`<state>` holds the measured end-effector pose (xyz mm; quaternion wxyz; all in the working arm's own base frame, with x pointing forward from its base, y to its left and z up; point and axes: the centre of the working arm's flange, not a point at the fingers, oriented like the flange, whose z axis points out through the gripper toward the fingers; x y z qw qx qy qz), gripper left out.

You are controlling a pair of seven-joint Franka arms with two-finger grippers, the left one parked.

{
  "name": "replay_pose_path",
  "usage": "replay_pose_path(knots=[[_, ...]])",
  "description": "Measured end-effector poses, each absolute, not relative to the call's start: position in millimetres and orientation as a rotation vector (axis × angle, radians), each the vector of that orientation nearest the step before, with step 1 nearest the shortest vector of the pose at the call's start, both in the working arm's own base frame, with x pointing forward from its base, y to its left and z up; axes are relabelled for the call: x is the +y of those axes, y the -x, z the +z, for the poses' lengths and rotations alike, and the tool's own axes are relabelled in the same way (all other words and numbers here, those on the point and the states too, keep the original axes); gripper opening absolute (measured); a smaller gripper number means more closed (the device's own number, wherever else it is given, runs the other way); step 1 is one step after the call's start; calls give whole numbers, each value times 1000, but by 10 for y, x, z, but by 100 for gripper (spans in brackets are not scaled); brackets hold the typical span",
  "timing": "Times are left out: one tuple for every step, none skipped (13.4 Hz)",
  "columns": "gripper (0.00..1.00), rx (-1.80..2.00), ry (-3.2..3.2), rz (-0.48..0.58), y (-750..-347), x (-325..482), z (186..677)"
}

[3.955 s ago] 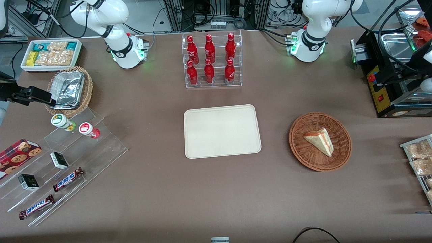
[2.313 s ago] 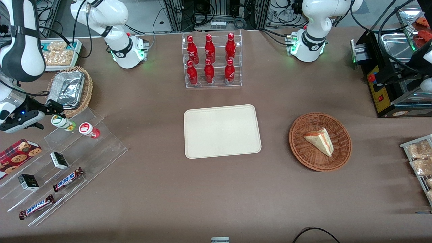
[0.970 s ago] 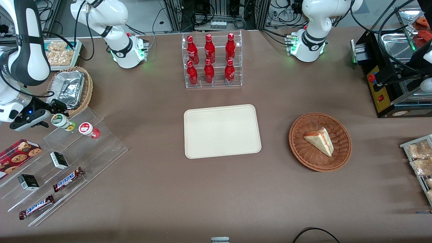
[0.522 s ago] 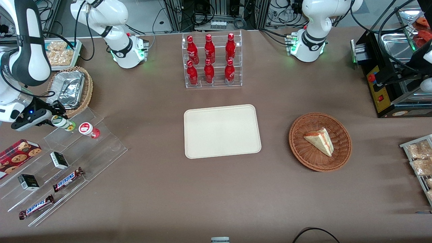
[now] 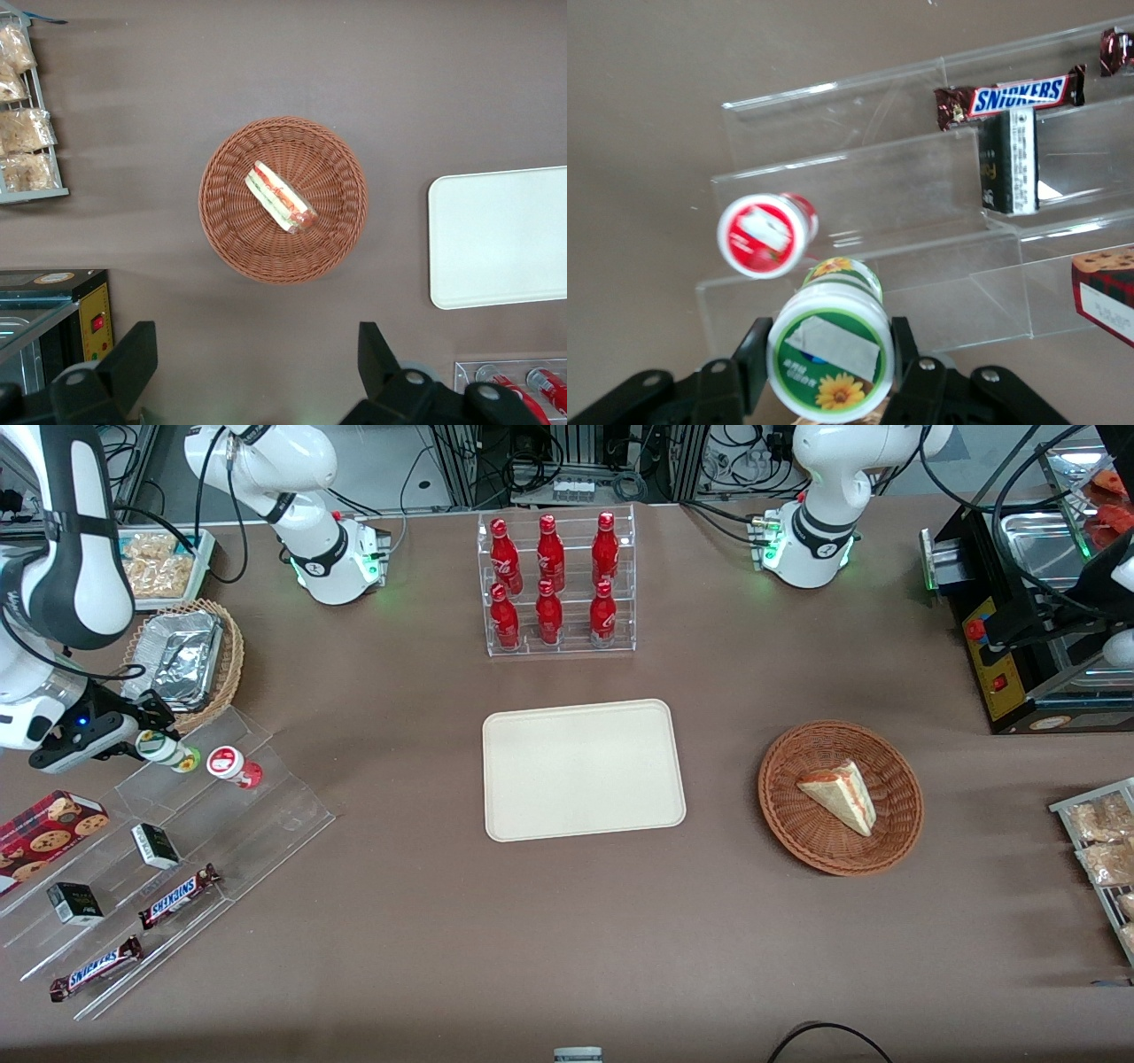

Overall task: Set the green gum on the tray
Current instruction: 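Lift the canister and carry it with the right gripper over the cream tray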

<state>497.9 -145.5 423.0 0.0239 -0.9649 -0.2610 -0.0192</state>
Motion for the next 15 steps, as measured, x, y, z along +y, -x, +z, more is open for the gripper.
replay_pose_path(knots=[[59, -794, 2982, -46, -5061, -1336, 4428], [59, -774, 2980, -32, -5142, -1179, 4646], [59, -736, 2984, -17, -5209, -994, 4855], [59, -695, 2991, -7, -5264, -792, 5036], [59, -659, 2999, -4, -5314, -553, 5185], [59, -627, 3008, -5, -5358, -290, 5296], [59, -590, 3018, -8, -5392, -18, 5369], [59, -551, 3027, -4, -5412, 256, 5408], [59, -506, 3037, 2, -5427, 546, 5426], [59, -453, 3048, 11, -5436, 850, 5426], [59, -391, 3062, 23, -5433, 1182, 5402], [59, -323, 3077, 41, -5423, 1535, 5341], [59, -257, 3095, 61, -5417, 1881, 5253], [59, -202, 3114, 83, -5413, 2216, 5137], [59, -153, 3133, 98, -5413, 2527, 5016]])
